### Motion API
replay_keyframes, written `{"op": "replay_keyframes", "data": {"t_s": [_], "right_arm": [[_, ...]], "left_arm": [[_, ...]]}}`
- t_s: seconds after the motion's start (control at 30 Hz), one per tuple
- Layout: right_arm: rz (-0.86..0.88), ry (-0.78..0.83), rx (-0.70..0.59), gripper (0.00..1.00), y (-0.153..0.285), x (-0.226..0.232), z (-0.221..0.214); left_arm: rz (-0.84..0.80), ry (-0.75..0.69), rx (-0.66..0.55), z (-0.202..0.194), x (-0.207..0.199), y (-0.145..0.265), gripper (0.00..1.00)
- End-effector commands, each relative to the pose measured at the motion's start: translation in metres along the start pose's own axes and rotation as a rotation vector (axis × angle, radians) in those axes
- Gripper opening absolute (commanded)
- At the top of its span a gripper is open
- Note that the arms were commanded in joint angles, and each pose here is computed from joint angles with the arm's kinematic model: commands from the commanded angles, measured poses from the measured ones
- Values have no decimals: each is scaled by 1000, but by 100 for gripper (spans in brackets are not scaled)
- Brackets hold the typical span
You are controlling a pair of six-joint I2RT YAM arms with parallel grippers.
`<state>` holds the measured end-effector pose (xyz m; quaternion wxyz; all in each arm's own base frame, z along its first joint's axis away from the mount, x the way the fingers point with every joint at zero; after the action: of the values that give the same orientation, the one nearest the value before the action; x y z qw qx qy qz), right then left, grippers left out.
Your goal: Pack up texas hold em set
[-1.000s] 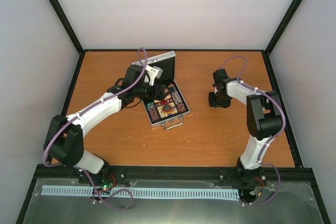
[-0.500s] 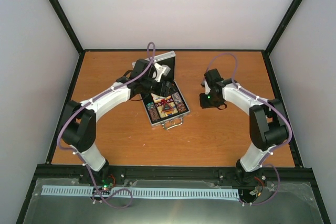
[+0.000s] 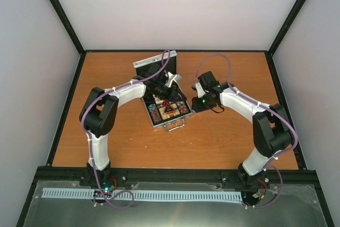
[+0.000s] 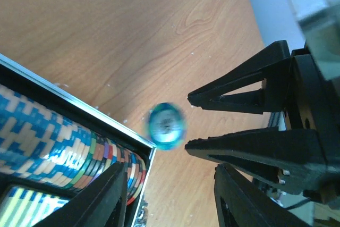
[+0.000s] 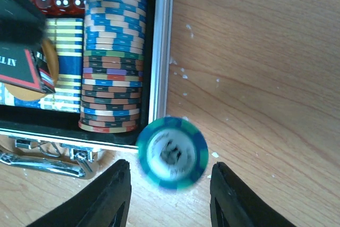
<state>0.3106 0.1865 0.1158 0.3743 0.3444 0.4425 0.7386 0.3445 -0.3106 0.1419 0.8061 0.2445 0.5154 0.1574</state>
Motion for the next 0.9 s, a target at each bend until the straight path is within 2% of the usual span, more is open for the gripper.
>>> {"op": "replay_keyframes", "data": {"t_s": [0.0, 0.23, 0.43, 0.53, 0.87], "right_arm": [[41, 61, -71, 42, 13, 12, 13], [58, 90, -102, 42, 18, 18, 16], [-46, -10, -86, 43, 13, 2, 9], [-87, -51, -62, 44, 7, -5, 2], [-151, 1, 27, 45, -15, -17, -17]], "left_arm": [[-127, 57, 41, 5, -13, -10, 45], [-185, 135, 51, 5, -9, -20, 43], [-155, 104, 26, 7, -10, -15, 43], [-118, 77, -2, 8, -11, -10, 47], [-34, 4, -76, 9, -18, 10, 52]]}}
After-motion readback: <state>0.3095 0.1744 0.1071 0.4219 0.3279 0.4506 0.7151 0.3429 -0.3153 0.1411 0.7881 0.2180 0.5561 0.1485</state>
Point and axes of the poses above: each gripper's point midway between its finger pads, its own y axis back along the fingers, its own x axis along the line the jaws close on, z = x × y, the point moved 4 cm from there along y, back along the fingers, and after that the axes turned 5 degrees about y, right-handed, at the moved point
